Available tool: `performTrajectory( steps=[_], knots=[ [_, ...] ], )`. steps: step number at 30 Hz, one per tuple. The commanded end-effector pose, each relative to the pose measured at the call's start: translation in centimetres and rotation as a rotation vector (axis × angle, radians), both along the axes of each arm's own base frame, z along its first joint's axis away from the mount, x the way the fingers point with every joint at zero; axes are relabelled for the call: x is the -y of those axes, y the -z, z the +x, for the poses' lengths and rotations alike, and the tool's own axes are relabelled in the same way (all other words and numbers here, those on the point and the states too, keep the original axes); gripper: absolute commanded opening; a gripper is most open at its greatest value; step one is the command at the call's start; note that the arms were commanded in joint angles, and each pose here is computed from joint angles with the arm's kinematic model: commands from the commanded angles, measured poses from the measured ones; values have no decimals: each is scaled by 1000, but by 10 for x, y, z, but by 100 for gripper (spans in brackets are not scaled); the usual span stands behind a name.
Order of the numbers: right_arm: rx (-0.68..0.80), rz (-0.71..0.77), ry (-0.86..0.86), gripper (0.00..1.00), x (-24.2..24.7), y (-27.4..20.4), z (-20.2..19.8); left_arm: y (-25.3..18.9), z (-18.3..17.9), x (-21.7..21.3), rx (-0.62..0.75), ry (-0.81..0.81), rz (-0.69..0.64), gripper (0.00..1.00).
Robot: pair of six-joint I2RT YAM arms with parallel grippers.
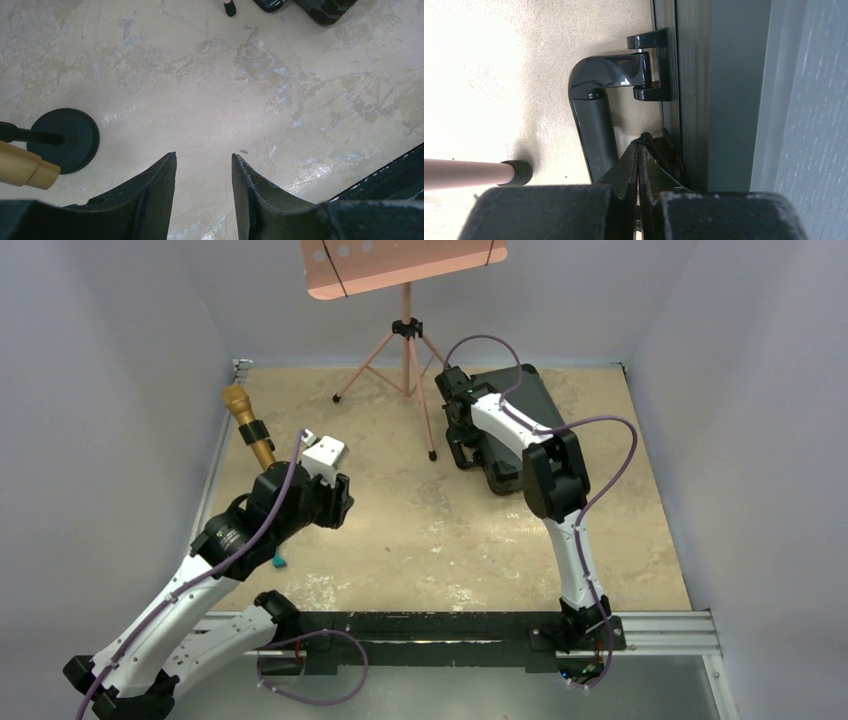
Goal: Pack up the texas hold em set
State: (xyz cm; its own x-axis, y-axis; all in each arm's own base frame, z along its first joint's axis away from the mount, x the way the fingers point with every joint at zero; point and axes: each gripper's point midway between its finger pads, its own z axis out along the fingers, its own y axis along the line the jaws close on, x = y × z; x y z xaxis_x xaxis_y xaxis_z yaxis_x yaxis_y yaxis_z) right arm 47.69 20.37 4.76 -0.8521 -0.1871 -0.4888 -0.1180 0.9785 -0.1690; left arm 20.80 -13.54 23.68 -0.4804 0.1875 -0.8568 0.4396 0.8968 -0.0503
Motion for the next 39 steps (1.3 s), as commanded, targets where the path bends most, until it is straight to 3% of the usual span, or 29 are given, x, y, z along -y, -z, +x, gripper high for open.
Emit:
performTrajectory(
  steps=[1, 39],
  knots=[
    [-88, -104, 41, 0, 27, 34, -12, -6, 3, 2, 26, -5, -28, 49],
    [-143, -250, 131, 0, 66, 48, -24, -11, 0, -1, 45, -7, -43, 49]
  ],
)
